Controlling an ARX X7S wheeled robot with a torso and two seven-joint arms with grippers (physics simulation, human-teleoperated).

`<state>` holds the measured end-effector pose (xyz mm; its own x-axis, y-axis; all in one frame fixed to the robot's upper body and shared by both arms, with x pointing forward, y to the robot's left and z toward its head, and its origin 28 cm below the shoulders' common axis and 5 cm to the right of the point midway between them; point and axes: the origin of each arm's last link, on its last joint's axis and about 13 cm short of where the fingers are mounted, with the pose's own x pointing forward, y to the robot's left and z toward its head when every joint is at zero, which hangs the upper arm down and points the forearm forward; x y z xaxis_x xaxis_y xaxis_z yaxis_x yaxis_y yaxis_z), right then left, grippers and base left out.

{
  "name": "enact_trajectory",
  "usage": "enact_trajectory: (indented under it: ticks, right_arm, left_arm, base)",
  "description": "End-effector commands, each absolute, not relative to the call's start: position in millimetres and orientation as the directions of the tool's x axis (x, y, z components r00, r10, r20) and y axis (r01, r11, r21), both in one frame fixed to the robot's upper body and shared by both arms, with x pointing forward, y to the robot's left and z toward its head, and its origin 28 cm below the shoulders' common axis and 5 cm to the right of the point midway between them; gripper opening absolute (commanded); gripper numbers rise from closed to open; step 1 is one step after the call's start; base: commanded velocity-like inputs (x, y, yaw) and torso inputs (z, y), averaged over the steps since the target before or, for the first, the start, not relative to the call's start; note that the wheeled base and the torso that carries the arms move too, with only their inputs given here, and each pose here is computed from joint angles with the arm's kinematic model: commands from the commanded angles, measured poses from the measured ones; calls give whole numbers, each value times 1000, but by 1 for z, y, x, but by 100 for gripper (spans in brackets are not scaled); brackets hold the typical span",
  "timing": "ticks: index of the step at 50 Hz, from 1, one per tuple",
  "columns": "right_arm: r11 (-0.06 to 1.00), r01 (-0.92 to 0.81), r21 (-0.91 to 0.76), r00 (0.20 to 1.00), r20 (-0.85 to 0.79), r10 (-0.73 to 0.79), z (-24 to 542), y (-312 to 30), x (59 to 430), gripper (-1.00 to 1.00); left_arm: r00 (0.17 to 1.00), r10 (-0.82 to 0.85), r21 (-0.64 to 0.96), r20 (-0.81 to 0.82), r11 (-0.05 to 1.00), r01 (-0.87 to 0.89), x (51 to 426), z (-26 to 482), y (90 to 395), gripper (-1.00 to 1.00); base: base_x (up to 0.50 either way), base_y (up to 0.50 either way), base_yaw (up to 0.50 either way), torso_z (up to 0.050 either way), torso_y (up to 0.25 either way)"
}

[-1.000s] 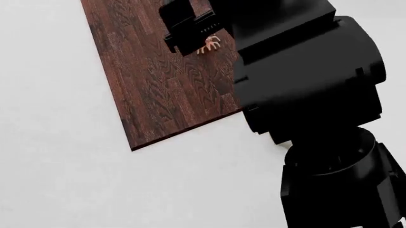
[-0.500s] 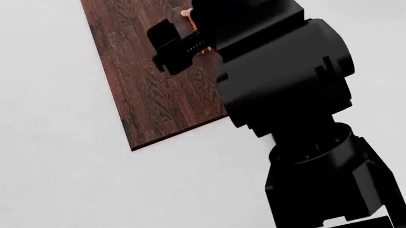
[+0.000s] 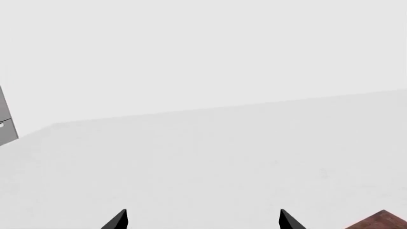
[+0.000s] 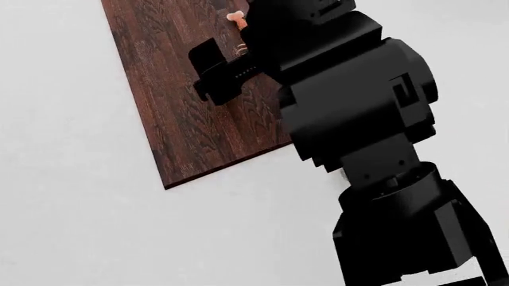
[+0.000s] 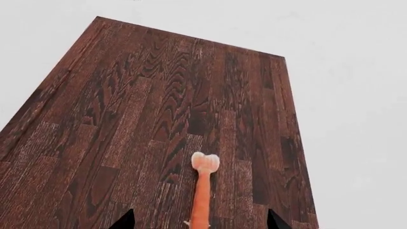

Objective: Clear the non-vegetable object off the cutting board and place the vegetables onto it.

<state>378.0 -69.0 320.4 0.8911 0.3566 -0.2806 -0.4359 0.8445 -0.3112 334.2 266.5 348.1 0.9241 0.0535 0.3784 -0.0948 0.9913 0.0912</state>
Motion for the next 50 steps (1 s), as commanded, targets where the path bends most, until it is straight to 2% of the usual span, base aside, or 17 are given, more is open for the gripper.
enact_trajectory:
  ticks: [1, 13, 14, 27, 37, 39, 50]
  right_arm:
    - [850, -438, -292, 884, -309, 350, 309, -70, 382, 100]
    - [852, -437, -288, 875, -354, 329, 300, -75, 383, 100]
    - [852, -437, -289, 876, -352, 330, 302, -75, 382, -100]
    - [847, -435, -306, 878, -353, 324, 305, -76, 378, -100]
    - [833, -422, -357, 898, -291, 330, 338, -81, 356, -100]
    - [821, -399, -408, 910, -282, 303, 338, -83, 354, -100]
    - [830, -373, -415, 922, -265, 282, 351, -96, 339, -100]
  left_arm:
    - [925, 56, 92, 377, 991, -98, 335, 346, 267, 100]
    - [924, 55, 93, 378, 991, -97, 334, 349, 265, 100]
    - [924, 55, 93, 379, 991, -97, 334, 349, 265, 100]
    - [921, 60, 88, 386, 991, -101, 332, 352, 267, 100]
    - [918, 59, 85, 392, 991, -100, 331, 354, 268, 100]
    - [917, 59, 84, 393, 991, -100, 329, 355, 268, 100]
    - [915, 54, 86, 400, 992, -96, 328, 359, 266, 100]
  base:
    - [10, 3, 3, 0, 0]
    - [2, 1, 3, 0, -4]
    - [0, 0, 0, 0, 0]
    - [0, 0, 0, -1, -2]
    - [0, 0, 0, 0, -1]
    - [0, 0, 0, 0, 0]
    - [0, 0, 0, 0, 0]
